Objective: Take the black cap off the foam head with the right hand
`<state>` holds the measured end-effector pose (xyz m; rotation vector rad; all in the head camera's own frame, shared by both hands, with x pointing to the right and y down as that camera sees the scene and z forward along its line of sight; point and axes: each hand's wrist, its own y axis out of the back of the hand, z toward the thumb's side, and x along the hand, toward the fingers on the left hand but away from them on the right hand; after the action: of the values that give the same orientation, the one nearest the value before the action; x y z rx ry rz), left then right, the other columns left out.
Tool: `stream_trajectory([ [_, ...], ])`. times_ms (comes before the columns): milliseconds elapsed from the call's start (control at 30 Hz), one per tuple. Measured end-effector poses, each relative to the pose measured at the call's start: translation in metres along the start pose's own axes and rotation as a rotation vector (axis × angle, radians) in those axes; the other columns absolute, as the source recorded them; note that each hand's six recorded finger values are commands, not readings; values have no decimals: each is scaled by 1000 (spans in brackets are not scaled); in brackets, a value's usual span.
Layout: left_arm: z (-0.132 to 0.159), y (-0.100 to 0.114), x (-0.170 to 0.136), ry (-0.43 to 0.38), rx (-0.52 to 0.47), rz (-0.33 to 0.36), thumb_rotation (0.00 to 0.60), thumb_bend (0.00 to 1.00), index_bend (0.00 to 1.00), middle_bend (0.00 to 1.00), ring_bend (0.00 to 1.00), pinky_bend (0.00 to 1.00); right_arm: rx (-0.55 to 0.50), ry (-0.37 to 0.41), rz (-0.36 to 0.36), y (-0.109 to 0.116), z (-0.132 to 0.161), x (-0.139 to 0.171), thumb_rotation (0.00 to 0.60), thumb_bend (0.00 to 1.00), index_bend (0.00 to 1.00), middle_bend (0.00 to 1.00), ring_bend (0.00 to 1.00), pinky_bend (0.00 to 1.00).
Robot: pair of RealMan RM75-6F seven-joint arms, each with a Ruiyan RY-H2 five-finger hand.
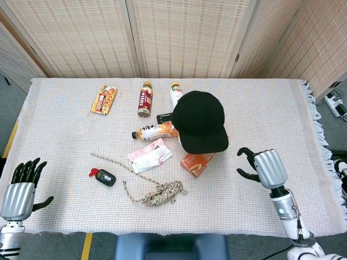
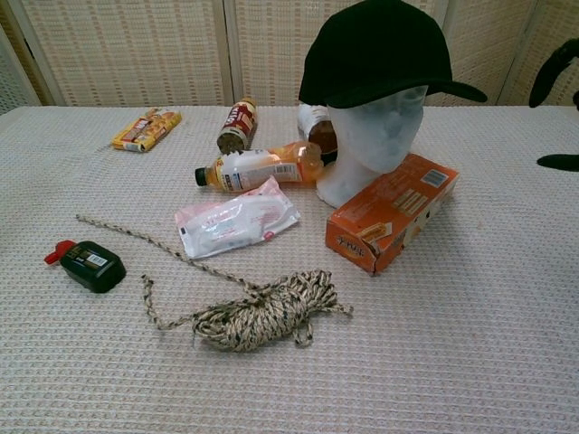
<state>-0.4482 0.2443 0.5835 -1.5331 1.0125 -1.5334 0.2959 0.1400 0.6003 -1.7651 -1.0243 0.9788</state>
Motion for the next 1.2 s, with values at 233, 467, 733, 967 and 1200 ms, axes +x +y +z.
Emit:
stream_trajectory([
  [233,-1,-1,0,2,0,-2,600,134,147,77,69,69,-35,20,-22,-3,16,-35,600,72,458,942,965,1000],
  [467,-1,-3,1,-1,-1,-12,600,134,147,77,69,69,-35,25,-11,-10,23,-55,600,109,457,942,966,1000],
  [733,-3,-3,0,2,-2,-15,600,133,147,75,69,69,-39,10,20,-18,25,-70,600,346,459,942,966,1000],
  [967,-3,-3,0,1,-10,-15,600,134,147,72,69,69,-57,-1,36,-20,25,-80,600,587,556,943,979,1000],
  [1200,-2,-3,1,-3,-14,-14,600,134,146,71,69,69,-106,-25,18,-20,19,-83,600,779,670,957,998,1000],
])
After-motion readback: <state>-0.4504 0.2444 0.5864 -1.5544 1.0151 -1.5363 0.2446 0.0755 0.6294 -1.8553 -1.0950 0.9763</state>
